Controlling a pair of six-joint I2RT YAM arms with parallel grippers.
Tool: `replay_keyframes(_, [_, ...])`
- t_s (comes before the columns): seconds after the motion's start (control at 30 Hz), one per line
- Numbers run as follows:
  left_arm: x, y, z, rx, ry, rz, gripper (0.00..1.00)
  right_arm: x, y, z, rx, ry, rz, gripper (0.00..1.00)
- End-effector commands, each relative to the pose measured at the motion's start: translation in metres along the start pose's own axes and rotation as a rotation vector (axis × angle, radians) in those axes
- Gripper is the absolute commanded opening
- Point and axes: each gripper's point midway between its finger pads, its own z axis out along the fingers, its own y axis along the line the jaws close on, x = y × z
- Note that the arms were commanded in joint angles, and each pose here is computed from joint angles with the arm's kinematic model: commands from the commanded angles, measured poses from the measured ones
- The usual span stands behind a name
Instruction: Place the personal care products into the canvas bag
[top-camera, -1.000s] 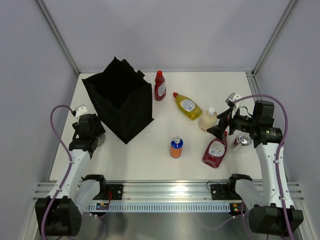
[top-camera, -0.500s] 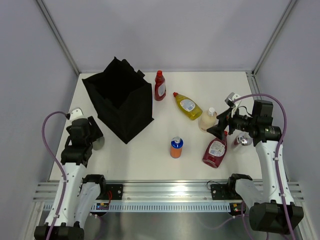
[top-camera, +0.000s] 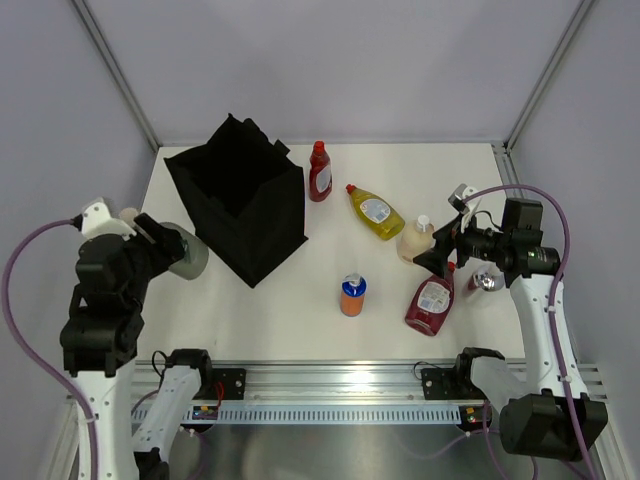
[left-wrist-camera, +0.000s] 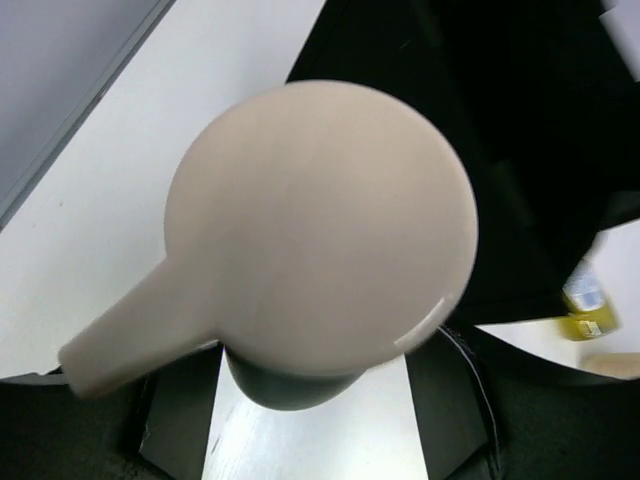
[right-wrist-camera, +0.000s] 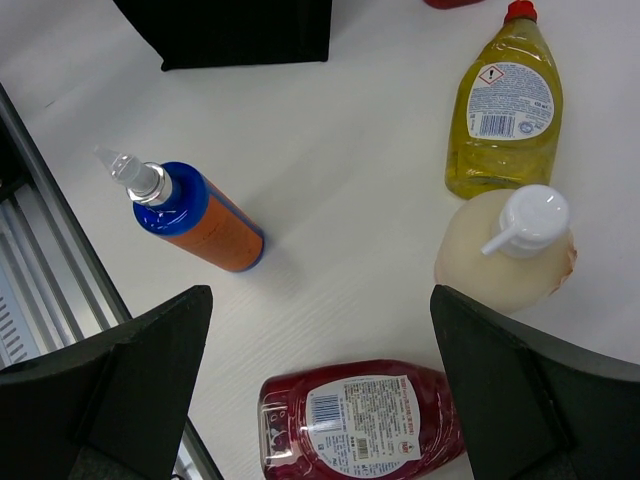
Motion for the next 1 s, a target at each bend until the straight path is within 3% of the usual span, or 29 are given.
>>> replay_keyframes(0.0, [-0.087,-0.059,-0.040,0.240,-0.217,-0.060,0.00,0.004,-0.004,0.001,0.008,0.011,-0.012,0.99])
replay_keyframes(0.03, [-0.104,-0.074,-0.055,0.306,-0.237,-0.059,0.00,0.005,-0.004,0.001,0.009,0.014,-0.009,1.00])
replay_keyframes(0.1, [-0.114,-0.089,-0.047,0.339,-0.205,-0.062,0.00,0.005,-0.005,0.002,0.009,0.016,-0.005,1.00])
replay_keyframes(0.27, [-0.161,-0.131,-0.055,0.480,-0.260,-0.093,0.00,0.007,-0.006,0.002,0.012,0.021,-0.002,0.99])
replay_keyframes(0.53, [-0.180,-0.180,0.020,0.495,-0.208,-0.056,0.00,0.009,-0.007,0.003,0.017,0.027,0.002,0.99])
replay_keyframes(0.63, [-0.191,-0.192,0.047,0.441,-0.273,-0.003,0.00,0.010,-0.008,0.003,0.021,0.031,0.000,0.99])
replay_keyframes(0.8, [-0.174,-0.210,0.093,0.412,-0.246,0.074,0.00,0.011,-0.010,0.003,0.022,0.037,0.005,0.99])
replay_keyframes(0.97, [-0.116,-0.225,0.134,0.425,-0.136,0.159,0.00,0.013,-0.012,0.004,0.028,0.043,0.007,1.00])
